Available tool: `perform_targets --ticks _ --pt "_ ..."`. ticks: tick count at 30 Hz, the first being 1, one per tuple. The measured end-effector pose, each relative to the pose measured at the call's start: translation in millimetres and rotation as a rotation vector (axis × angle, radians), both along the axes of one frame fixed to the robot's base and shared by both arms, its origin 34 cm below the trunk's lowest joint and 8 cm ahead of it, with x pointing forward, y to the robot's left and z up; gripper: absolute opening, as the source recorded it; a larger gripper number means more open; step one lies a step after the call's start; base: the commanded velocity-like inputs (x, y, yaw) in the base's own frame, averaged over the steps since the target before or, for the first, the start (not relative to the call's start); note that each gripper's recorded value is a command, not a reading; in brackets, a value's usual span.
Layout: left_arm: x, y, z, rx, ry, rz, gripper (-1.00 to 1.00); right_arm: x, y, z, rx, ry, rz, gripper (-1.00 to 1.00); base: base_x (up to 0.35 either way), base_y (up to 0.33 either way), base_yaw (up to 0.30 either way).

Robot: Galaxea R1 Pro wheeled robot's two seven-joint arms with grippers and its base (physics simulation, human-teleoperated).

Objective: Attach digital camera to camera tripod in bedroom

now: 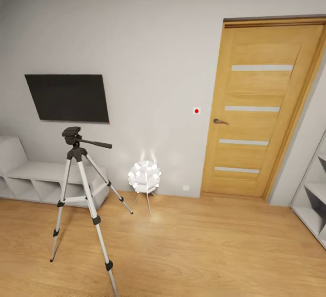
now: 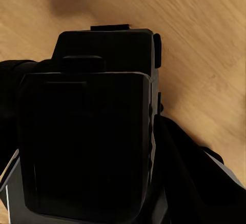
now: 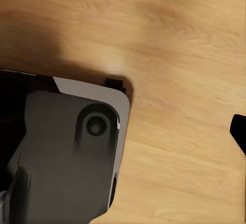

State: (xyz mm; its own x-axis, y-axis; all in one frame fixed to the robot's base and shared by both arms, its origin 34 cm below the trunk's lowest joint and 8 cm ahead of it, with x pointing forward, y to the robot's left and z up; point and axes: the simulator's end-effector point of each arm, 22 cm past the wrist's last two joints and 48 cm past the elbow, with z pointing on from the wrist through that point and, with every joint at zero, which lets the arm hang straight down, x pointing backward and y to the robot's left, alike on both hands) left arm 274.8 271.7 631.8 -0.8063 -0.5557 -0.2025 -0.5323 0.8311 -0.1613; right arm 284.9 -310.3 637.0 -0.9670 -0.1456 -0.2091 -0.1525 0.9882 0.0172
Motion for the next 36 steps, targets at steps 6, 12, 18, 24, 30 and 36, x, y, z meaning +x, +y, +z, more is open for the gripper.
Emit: perform_targets --ticks 6,12,18,24,30,36 --pt "-0.4 1.3 -0.1 0.002 0.001 0.002 -1.00 0.0 0.0 0.0 0.000 0.000 0.000 1.00 0.000 0.000 0.300" --pt "-0.9 2.9 -0.1 0.004 0.003 0.004 -1.00 0.3 0.0 0.1 0.000 -0.001 0.000 1.00 0.000 0.000 0.300" --pt "-0.9 3.0 -0.1 0.004 0.003 0.004 -1.00 0.3 0.0 0.1 0.000 -0.001 0.000 1.00 0.000 0.000 0.300" --pt "-0.8 2.9 -0.1 0.003 0.003 0.004 -1.00 0.3 0.0 0.1 0.000 -0.001 0.000 1.00 0.000 0.000 0.300" --pt "-1.0 3.1 -0.2 0.003 0.003 0.004 -1.00 0.5 0.1 0.1 0.000 -0.002 0.000 1.00 0.000 0.000 0.300" --pt "-1.5 4.1 -0.3 0.001 0.006 0.017 -1.00 0.8 0.1 0.2 0.000 -0.004 0.001 1.00 0.000 0.000 0.300"
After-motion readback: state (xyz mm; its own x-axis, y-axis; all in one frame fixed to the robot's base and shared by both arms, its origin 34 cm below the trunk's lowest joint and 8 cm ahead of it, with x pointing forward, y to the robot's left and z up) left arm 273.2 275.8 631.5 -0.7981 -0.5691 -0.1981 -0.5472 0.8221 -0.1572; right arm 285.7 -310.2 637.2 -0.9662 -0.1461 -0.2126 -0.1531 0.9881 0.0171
